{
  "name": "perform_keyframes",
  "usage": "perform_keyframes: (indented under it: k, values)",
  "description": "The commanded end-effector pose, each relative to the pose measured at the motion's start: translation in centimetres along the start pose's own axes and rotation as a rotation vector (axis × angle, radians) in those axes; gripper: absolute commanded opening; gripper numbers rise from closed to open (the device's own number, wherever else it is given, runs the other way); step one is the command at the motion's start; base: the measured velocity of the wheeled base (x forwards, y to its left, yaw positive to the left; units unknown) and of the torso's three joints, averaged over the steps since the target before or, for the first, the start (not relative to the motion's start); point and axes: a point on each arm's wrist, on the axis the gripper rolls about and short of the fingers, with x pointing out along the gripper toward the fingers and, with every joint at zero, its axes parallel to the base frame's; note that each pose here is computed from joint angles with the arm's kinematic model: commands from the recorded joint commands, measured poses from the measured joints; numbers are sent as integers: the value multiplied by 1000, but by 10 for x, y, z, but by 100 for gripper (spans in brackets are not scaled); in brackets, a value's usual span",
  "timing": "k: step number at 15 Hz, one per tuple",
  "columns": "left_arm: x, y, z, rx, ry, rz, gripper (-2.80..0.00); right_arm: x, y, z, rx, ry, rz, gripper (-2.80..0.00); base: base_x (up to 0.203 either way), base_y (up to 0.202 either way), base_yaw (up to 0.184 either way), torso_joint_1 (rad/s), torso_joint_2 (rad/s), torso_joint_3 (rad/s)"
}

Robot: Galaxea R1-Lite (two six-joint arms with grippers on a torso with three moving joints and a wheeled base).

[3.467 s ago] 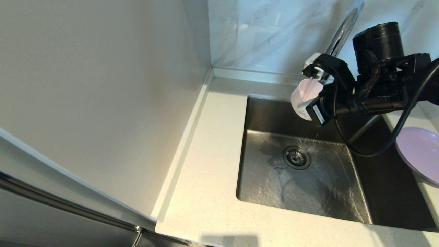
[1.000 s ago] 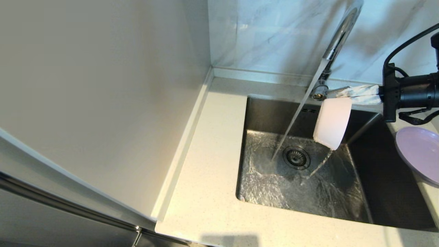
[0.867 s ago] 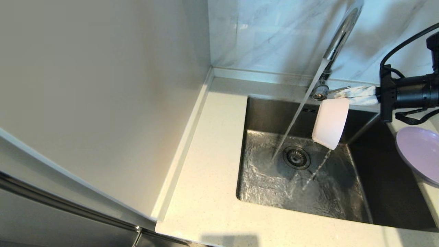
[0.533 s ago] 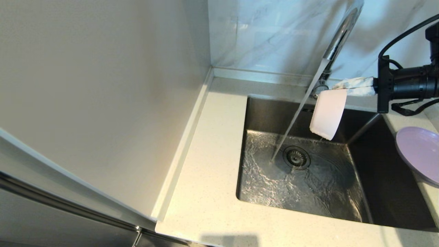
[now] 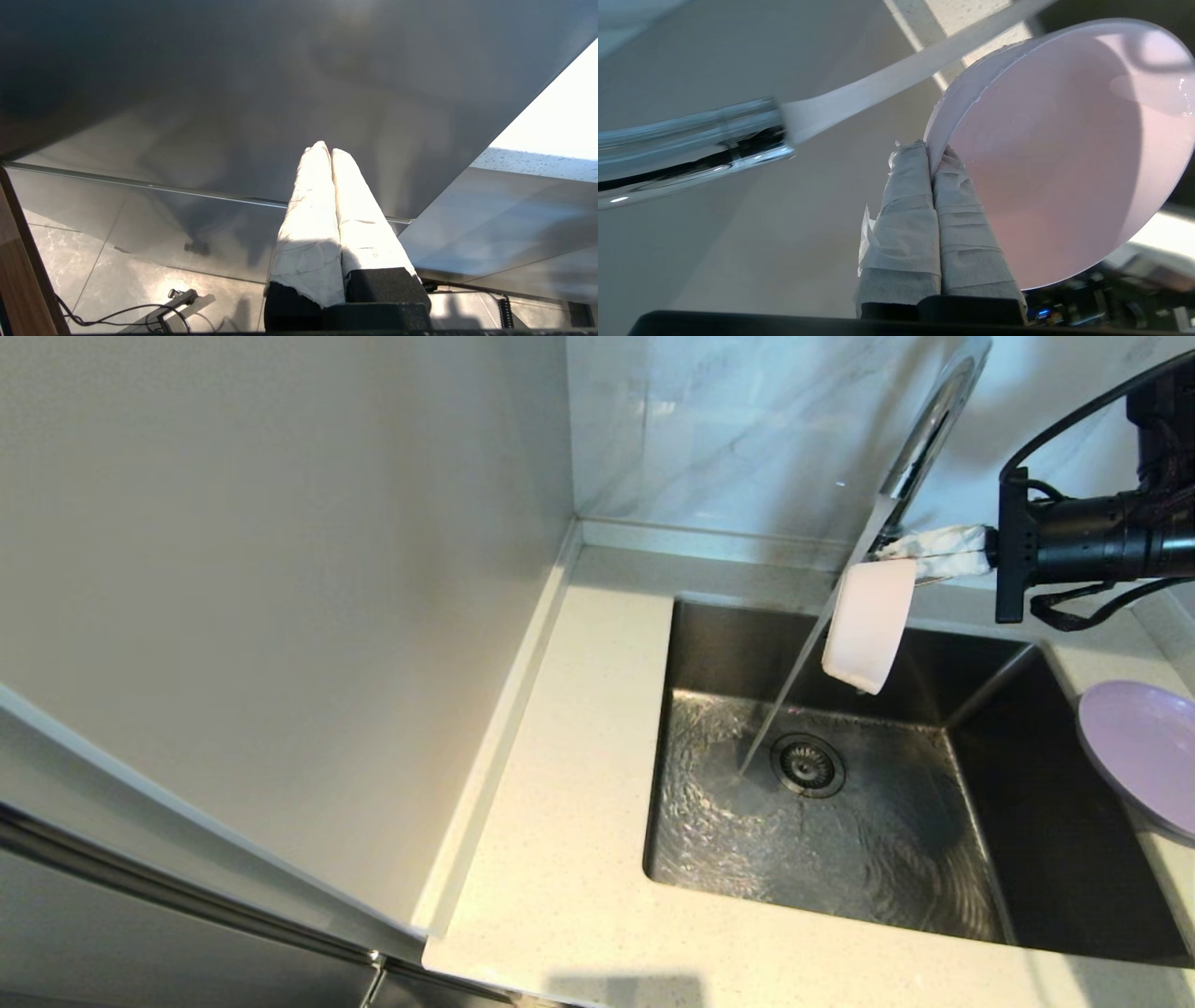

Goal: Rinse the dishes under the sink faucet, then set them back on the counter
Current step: Place the bowl on the table

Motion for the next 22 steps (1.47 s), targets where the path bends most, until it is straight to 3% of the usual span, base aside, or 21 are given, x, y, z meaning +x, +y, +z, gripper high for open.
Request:
perform_keyframes:
  k: [1, 6, 9, 11, 13, 14, 18, 19, 22]
  values:
    - [0, 0, 0, 0, 0, 1, -280, 8, -3, 5, -35, 3, -12, -280, 0, 0, 0, 0, 0, 0]
    - [0, 0, 0, 0, 0, -1, -280, 3, -6, 19, -42, -79, -27, -280, 0, 0, 0, 0, 0, 0]
    - [0, 0, 0, 0, 0, 1, -280, -27, -13, 43, -21, -180, -19, -280, 0, 0, 0, 0, 0, 0]
    - [0, 0, 0, 0, 0, 1, -280, -48, -18, 58, -60, -246, -23, -280, 0, 0, 0, 0, 0, 0]
    - [0, 0, 0, 0, 0, 0, -280, -63, -22, 60, -154, -274, -59, -280, 0, 0, 0, 0, 0, 0]
    - [0, 0, 0, 0, 0, 1, -280, -73, -21, 52, -240, -282, -81, -280, 0, 0, 0, 0, 0, 0]
    - [0, 0, 0, 0, 0, 1, -280, -114, -20, -1, -741, -314, -183, -280, 0, 0, 0, 0, 0, 0]
    - [0, 0, 0, 0, 0, 1, -280, -120, -24, -14, -835, -325, -225, -280, 0, 0, 0, 0, 0, 0]
    - [0, 0, 0, 0, 0, 1, -280, -115, -56, -30, -908, -299, -429, -280, 0, 0, 0, 0, 0, 0]
